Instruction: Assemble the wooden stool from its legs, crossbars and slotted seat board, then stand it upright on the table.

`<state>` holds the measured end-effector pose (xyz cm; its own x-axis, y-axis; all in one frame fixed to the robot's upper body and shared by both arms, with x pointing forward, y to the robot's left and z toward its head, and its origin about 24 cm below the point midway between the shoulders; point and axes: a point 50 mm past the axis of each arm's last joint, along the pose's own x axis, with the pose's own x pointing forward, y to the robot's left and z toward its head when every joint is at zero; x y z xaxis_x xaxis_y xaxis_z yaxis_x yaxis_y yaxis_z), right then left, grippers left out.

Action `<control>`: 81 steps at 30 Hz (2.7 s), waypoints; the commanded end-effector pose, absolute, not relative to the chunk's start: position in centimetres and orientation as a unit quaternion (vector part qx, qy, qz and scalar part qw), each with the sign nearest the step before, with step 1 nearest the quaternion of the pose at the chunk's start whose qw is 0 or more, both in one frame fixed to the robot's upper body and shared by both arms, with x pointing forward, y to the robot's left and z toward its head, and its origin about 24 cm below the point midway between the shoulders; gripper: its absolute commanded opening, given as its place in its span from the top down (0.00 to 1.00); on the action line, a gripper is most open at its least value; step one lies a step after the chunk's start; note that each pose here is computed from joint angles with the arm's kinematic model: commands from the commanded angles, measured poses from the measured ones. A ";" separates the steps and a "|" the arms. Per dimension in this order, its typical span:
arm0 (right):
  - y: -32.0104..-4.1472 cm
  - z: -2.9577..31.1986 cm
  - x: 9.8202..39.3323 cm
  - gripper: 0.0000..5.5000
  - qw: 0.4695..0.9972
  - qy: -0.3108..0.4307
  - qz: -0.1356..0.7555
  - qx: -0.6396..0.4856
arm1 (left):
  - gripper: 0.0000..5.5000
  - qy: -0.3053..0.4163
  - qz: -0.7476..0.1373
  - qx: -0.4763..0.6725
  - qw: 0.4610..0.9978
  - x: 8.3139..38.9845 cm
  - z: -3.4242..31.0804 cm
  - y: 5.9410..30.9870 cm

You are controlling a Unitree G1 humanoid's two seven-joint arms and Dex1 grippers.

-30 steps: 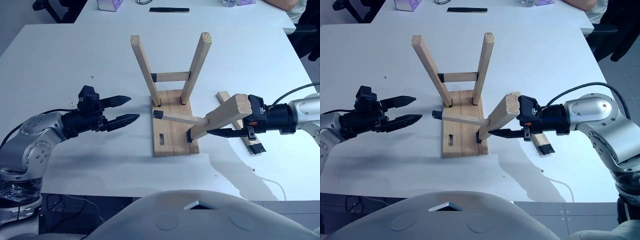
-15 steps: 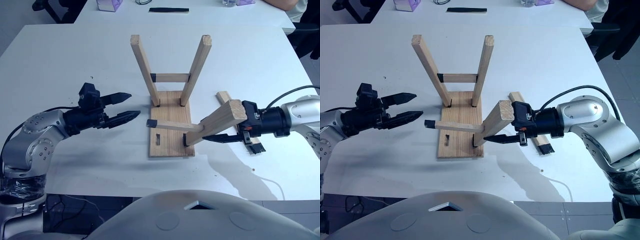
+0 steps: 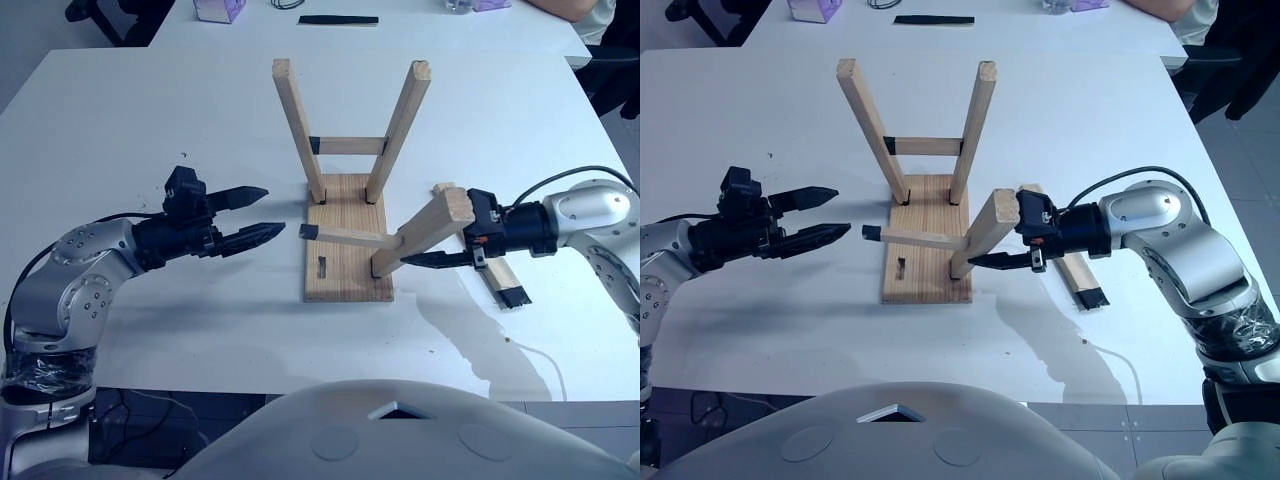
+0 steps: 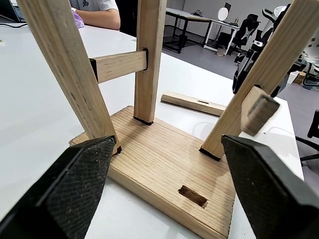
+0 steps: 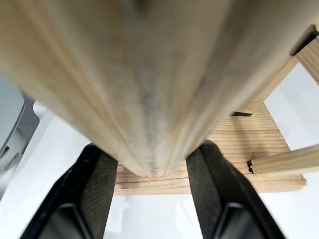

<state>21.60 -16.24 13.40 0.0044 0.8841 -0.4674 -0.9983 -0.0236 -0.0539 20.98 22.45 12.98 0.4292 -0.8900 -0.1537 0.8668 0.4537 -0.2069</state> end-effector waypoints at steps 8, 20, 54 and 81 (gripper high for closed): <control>-17.4 10.4 19.9 0.57 0.688 0.245 0.670 -0.137 | 0.29 0.127 -0.515 -0.050 0.846 21.2 12.9 22.4; -21.9 13.9 19.0 0.42 0.763 0.260 0.563 -0.179 | 0.29 0.119 -0.471 -0.058 0.872 19.5 12.4 23.0; -26.3 2.3 13.8 0.37 0.920 0.340 0.190 -0.049 | 0.29 0.117 -0.404 -0.072 0.904 18.1 11.7 22.9; -22.2 24.7 19.1 0.63 0.844 -0.048 0.534 0.028 | 0.45 -0.087 -0.574 -0.029 0.814 22.3 27.5 14.4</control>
<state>20.14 -23.72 20.74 0.6302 0.7724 0.0783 -0.7764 0.6272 0.0621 22.78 16.57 26.22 0.4444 -0.8754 0.1904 0.8889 0.4573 0.0280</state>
